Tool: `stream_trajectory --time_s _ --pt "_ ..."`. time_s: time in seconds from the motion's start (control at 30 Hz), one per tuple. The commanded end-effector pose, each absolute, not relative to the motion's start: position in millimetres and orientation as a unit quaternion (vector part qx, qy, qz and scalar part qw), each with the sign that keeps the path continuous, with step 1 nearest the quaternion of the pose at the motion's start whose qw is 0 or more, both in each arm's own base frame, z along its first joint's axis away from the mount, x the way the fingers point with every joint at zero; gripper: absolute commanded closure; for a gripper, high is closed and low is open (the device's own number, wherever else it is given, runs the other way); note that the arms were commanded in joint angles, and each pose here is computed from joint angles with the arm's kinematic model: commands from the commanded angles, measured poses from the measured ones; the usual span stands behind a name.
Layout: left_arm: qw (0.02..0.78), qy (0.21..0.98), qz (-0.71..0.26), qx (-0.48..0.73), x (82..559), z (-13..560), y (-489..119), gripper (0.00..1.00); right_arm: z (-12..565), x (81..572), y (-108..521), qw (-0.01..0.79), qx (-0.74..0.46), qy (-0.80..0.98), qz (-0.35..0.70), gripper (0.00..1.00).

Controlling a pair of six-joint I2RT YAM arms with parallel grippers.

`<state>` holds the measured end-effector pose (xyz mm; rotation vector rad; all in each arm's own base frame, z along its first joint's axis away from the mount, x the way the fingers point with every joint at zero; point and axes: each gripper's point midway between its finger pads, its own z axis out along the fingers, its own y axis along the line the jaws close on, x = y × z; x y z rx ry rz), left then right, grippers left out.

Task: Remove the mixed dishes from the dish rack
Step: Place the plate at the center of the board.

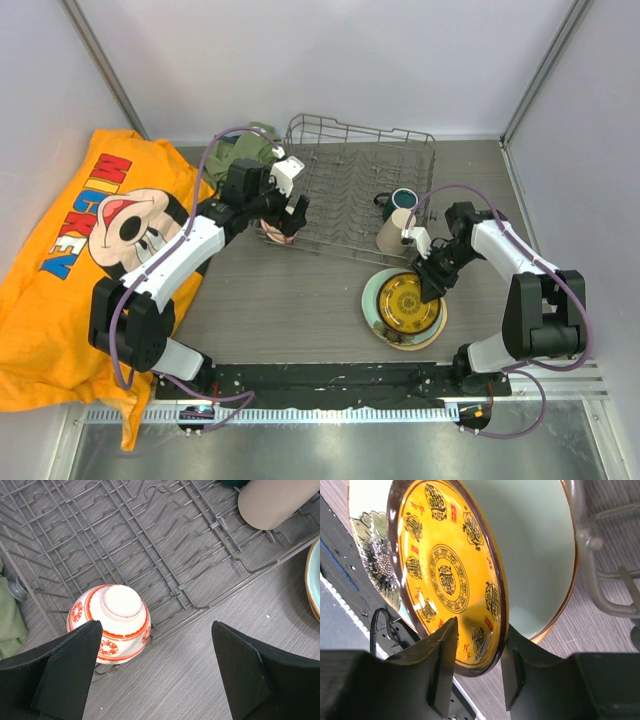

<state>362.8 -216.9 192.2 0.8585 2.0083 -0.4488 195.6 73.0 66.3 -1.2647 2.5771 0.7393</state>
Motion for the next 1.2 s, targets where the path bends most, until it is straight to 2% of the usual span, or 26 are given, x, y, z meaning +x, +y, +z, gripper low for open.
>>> stream_trajectory --time_s 0.0,0.77,1.0,1.17 --pt "0.460 0.796 -0.176 0.351 366.7 205.3 -216.3 0.04 66.1 197.2 71.8 0.096 -0.424 0.868 0.239 0.56" --pt "0.468 0.792 -0.176 0.350 365.2 211.2 -214.9 0.04 70.9 198.3 63.0 0.118 -0.415 0.881 0.193 0.50" --pt "0.468 0.792 -0.171 0.352 364.2 210.5 -212.6 0.04 117.2 229.7 56.9 0.184 -0.408 0.883 0.139 0.50" --pt "0.469 0.795 -0.155 0.353 366.2 207.3 -207.6 0.03 168.6 260.0 54.3 0.254 -0.398 0.876 0.098 0.44"
